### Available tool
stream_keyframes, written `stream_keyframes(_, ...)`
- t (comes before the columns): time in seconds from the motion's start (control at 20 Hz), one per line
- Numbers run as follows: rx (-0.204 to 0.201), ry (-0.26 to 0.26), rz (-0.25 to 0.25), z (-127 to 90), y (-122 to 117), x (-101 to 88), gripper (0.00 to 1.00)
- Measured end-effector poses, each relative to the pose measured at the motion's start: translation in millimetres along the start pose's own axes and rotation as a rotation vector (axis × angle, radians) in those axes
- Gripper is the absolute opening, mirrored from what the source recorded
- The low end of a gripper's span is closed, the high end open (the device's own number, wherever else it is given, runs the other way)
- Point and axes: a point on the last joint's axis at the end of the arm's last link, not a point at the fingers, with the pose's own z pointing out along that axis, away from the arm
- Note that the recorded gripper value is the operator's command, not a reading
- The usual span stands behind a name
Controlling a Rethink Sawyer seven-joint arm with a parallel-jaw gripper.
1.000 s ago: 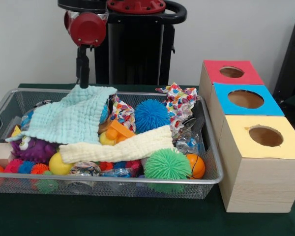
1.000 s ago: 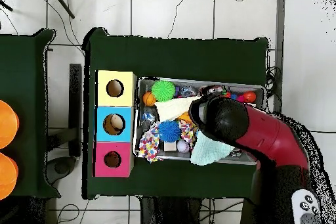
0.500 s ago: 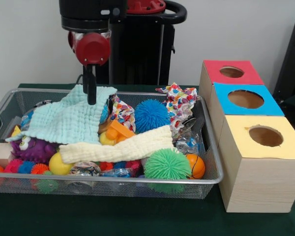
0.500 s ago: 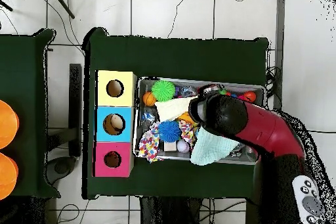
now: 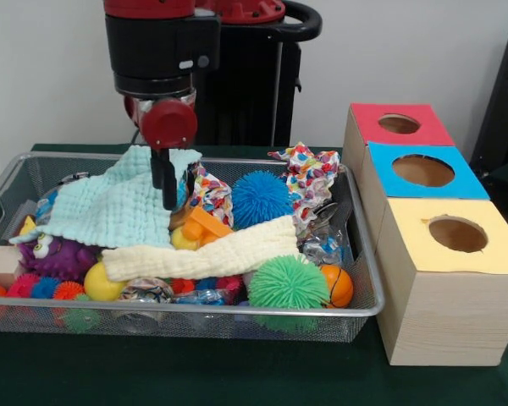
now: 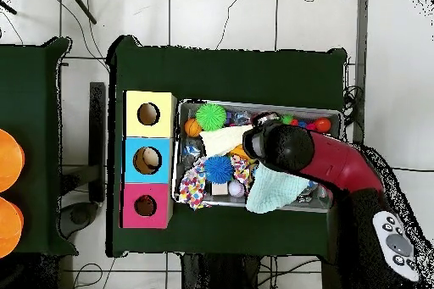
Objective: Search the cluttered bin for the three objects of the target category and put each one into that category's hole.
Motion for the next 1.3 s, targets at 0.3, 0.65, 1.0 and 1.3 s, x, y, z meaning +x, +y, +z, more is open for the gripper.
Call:
stream_keyframes(0.3, -0.037, -0.021, -0.035, 19.4, 2.2, 4.7, 1.0)
stream_keyframes(0.65, -0.059, -0.045, -0.074, 21.6, 2.6, 10.0, 1.0)
stream_keyframes(1.0, -0.087, -0.037, -0.04, 2.1, -10.9, -10.4, 1.0)
stream_keyframes(1.3, -0.115, -0.027, 0.021, -18.1, -48.0, -52.1, 1.0)
